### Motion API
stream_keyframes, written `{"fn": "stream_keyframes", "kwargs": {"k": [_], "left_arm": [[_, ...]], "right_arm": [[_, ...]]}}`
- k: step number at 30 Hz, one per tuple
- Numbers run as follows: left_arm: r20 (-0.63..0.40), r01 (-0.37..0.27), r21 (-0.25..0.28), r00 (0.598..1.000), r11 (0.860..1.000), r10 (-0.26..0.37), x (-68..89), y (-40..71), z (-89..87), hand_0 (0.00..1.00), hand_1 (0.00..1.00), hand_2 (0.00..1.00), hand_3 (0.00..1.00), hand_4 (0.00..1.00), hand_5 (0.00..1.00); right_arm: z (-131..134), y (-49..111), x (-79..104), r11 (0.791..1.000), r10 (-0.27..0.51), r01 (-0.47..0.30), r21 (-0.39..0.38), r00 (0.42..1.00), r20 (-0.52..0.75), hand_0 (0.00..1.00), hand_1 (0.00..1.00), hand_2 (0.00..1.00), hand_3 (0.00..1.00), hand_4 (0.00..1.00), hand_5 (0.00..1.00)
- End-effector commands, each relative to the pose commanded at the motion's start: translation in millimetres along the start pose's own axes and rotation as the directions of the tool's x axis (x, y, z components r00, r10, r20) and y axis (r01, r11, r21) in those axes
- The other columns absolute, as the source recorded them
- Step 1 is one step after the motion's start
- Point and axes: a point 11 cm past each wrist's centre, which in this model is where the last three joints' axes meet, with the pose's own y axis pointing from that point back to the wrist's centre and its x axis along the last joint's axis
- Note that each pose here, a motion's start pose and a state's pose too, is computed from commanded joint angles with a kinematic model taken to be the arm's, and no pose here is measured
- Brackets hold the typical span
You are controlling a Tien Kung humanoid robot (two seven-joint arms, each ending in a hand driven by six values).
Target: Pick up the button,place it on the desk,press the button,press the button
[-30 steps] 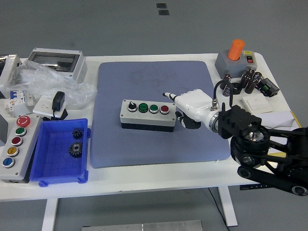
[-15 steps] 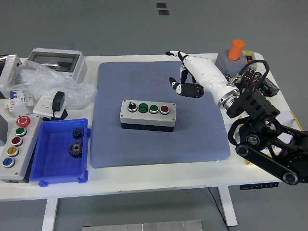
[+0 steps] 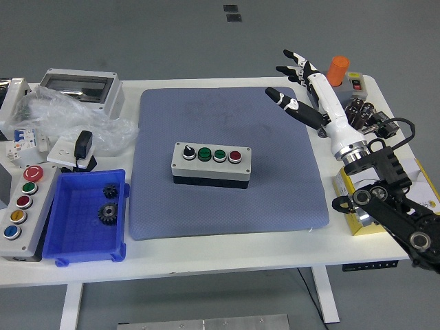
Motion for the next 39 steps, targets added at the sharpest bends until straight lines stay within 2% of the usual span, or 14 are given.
{"fn": "stream_keyframes", "kwargs": {"k": [2, 3, 9, 14, 15, 20, 21, 26, 27, 38, 39], "left_arm": [[0.002, -0.001, 0.003, 1.0, 1.0, 0.001, 1.3, 0.1, -0.9, 0.608, 0.668, 0.596, 0.624, 0.75, 0.382], [0.002, -0.001, 0.004, 1.0, 1.0, 0.001, 1.7, 0.1, -1.2, 0.612, 0.668, 0.599, 0.626, 0.75, 0.379], [-0.011, -0.007, 0.012, 1.0, 1.0, 0.007, 0.3, -0.1, -3.6, 0.613, 0.668, 0.601, 0.626, 0.752, 0.379], [-0.029, -0.028, 0.017, 0.999, 0.999, 0.029, -0.1, -0.2, -4.4, 0.613, 0.668, 0.601, 0.626, 0.752, 0.379], [-0.031, -0.03, 0.017, 0.999, 0.999, 0.031, -0.1, -0.2, -4.5, 0.617, 0.668, 0.612, 0.63, 0.748, 0.378], [-0.037, -0.037, 0.018, 0.999, 0.999, 0.038, -1.0, -0.3, -4.9, 0.617, 0.668, 0.612, 0.63, 0.748, 0.378], [-0.038, -0.037, 0.018, 0.999, 0.999, 0.038, -1.2, -0.4, -4.7, 0.616, 0.669, 0.628, 0.639, 0.722, 0.532], [-0.041, -0.038, 0.017, 0.998, 0.999, 0.039, -2.6, -0.5, -3.8, 0.616, 0.669, 0.628, 0.639, 0.722, 0.532], [-0.042, -0.038, 0.018, 0.998, 0.999, 0.039, -3.1, -0.5, -4.1, 0.615, 0.668, 0.629, 0.652, 0.71, 0.586], [-0.041, -0.033, 0.041, 0.999, 0.999, 0.035, -7.4, -0.7, -11.1, 0.616, 0.667, 0.63, 0.654, 0.708, 0.604], [-0.041, -0.033, 0.043, 0.999, 0.999, 0.035, -7.6, -0.7, -11.7, 0.618, 0.667, 0.631, 0.651, 0.709, 0.578]], "right_arm": [[-0.8, 3.4, 1.7, 1.0, 0.008, -0.01, 0.026, 0.997, 0.075, 0.873, 0.849, 0.914, 0.939, 0.998, 0.88], [-1.0, 4.7, 3.4, 0.999, 0.018, -0.022, 0.037, 0.993, 0.114, 0.916, 0.848, 0.901, 0.89, 0.998, 0.998], [1.0, 10.2, 16.9, 0.991, 0.095, -0.118, 0.057, 0.948, 0.302, 0.935, 0.85, 0.89, 0.893, 0.998, 0.998], [5.6, 16.9, 29.6, 0.983, 0.16, -0.18, 0.016, 0.905, 0.393, 0.935, 0.85, 0.89, 0.893, 0.998, 0.998], [6.4, 18.2, 31.2, 0.983, 0.166, -0.186, 0.01, 0.901, 0.401, 0.93, 0.835, 0.85, 0.857, 0.998, 0.998], [11.6, 26.3, 37.0, 0.98, 0.188, -0.2, -0.015, 0.889, 0.417, 0.93, 0.835, 0.85, 0.857, 0.998, 0.998], [12.2, 27.1, 37.5, 0.979, 0.19, -0.201, -0.017, 0.888, 0.419, 0.932, 0.832, 0.842, 0.841, 0.998, 0.998], [12.2, 28.4, 37.9, 0.979, 0.193, -0.205, -0.019, 0.882, 0.429, 0.932, 0.832, 0.842, 0.841, 0.998, 0.998], [11.8, 28.3, 37.9, 0.979, 0.192, -0.205, -0.018, 0.882, 0.429, 0.922, 0.829, 0.835, 0.824, 0.998, 0.998], [7.8, 27.4, 39.1, 0.979, 0.187, -0.203, -0.009, 0.886, 0.424, 0.912, 0.808, 0.82, 0.809, 0.998, 0.998], [7.0, 26.9, 38.9, 0.979, 0.185, -0.202, -0.007, 0.887, 0.424, 0.909, 0.807, 0.817, 0.805, 0.998, 0.998]]}}
